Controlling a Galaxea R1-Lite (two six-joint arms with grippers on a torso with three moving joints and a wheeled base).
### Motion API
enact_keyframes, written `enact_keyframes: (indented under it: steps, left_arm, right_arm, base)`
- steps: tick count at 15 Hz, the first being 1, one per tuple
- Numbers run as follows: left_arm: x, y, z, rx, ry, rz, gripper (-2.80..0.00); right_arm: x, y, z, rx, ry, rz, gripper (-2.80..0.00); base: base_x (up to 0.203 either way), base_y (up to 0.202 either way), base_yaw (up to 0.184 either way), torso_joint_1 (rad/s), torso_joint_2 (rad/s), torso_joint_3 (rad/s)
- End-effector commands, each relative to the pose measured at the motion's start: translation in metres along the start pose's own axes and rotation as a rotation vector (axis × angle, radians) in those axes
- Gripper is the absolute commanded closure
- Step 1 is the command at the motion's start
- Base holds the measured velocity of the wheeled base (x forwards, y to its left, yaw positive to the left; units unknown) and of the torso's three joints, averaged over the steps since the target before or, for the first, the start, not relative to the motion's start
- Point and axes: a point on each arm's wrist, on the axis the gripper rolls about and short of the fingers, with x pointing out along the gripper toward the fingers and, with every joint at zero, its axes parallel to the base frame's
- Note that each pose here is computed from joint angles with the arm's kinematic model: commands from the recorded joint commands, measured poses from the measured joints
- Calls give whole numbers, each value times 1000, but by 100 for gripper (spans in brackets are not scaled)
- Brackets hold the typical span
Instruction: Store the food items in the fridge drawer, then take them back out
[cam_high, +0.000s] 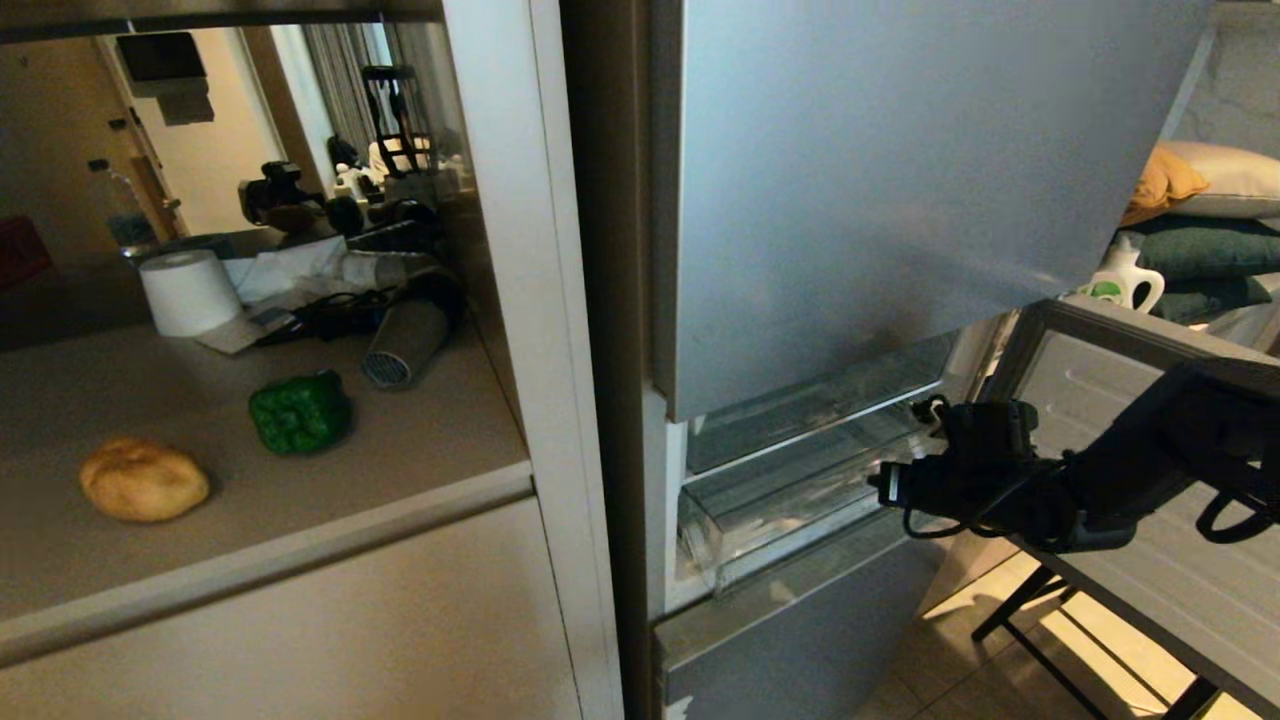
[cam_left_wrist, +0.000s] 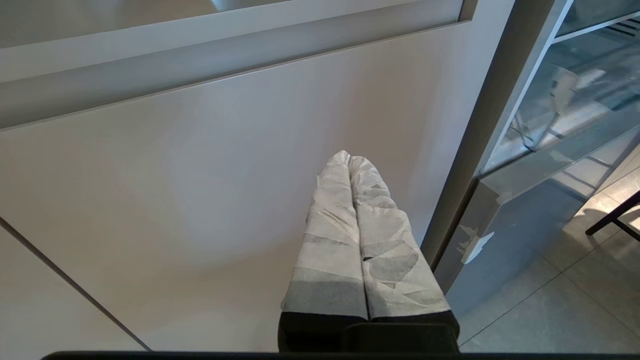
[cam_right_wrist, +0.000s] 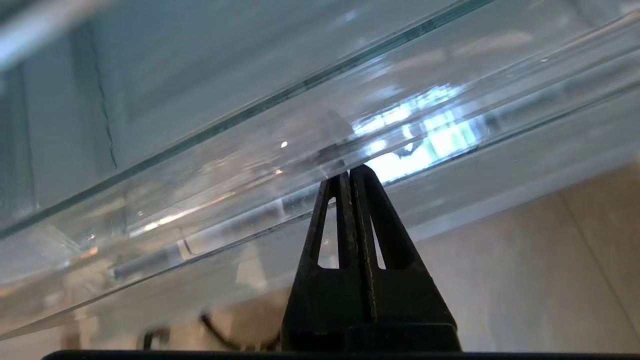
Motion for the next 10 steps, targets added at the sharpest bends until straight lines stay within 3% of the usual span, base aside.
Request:
enact_keyframes:
  steps: [1, 7, 10]
  left_arm:
    - [0, 0, 0, -1, 0, 1, 0]
    - [0, 0, 0, -1, 0, 1, 0]
    - [0, 0, 0, -1, 0, 1, 0]
  right_arm:
    - [5, -1, -7, 3, 13, 1, 0]
    - [-57, 2, -14, 54, 47, -19, 0]
    - [-29, -9, -27, 53, 29, 0, 0]
  base:
    - [0, 0, 0, 0, 0, 0]
    - [0, 0, 0, 0, 0, 0]
    - [0, 0, 0, 0, 0, 0]
